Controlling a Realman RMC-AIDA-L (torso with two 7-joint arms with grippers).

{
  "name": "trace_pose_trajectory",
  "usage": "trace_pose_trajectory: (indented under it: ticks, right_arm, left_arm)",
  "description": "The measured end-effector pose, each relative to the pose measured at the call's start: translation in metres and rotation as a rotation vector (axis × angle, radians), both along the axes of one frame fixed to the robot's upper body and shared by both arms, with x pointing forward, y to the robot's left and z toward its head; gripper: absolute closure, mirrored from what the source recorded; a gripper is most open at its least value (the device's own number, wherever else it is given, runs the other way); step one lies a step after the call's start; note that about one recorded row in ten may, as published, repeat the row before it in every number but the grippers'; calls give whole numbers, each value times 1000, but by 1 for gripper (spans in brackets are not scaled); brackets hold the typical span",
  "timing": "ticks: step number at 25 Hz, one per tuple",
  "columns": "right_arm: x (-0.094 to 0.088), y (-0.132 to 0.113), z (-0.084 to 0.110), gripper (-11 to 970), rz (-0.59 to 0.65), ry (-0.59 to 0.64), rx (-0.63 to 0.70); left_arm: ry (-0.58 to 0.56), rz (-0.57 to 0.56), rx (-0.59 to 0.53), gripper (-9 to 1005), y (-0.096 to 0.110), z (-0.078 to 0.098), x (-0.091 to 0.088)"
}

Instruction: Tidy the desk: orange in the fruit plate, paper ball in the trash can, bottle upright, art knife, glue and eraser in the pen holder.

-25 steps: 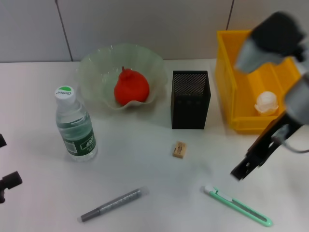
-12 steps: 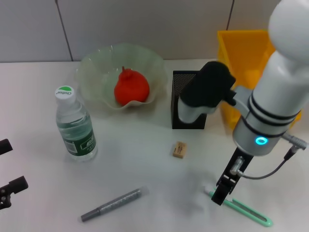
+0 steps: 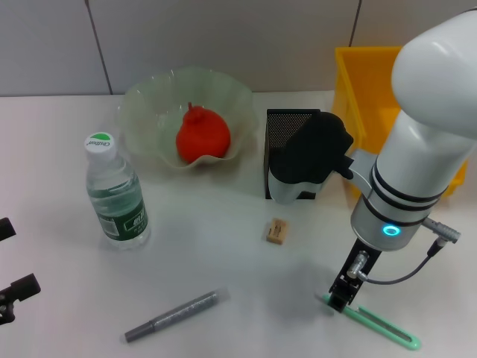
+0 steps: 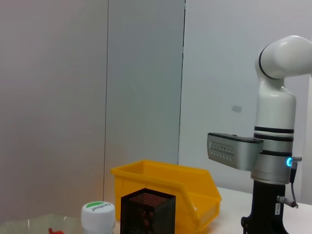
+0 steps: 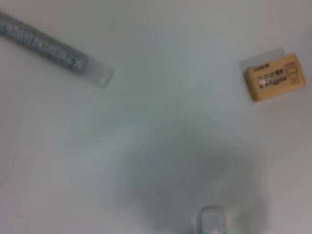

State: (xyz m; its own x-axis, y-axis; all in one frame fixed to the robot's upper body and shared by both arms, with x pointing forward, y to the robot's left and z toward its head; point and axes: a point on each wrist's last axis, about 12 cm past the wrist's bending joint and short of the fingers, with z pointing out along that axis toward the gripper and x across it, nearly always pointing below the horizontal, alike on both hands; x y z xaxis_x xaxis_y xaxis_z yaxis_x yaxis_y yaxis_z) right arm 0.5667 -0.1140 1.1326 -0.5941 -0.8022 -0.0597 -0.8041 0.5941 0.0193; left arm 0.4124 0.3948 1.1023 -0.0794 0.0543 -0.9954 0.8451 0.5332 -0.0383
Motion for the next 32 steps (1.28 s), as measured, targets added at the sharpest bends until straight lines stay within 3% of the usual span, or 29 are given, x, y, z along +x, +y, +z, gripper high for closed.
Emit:
trace_pose_trajectory:
  ticks: [2, 8, 16, 23, 27, 32]
  right_arm:
    - [0, 0, -1, 317, -2, 0, 4]
    - [0, 3, -7, 496, -3, 8, 26]
    - [-3, 5, -12, 570, 27, 6, 1]
    - [-6, 8, -11, 692, 51, -1, -7]
    - [-2, 7, 1, 762, 41, -39, 46]
    - [16, -6, 46, 791, -6, -195, 223]
  left_arm:
    - [0, 0, 0, 142, 0, 0, 0]
    - [0, 5, 3, 142, 0, 0, 1]
    - [2, 8, -2, 141, 0, -1, 2]
    - [0, 23, -2, 141, 1, -1, 2]
    - [1, 30, -3, 141, 2, -2, 1]
    - [-1, 39, -6, 141, 3, -2, 0]
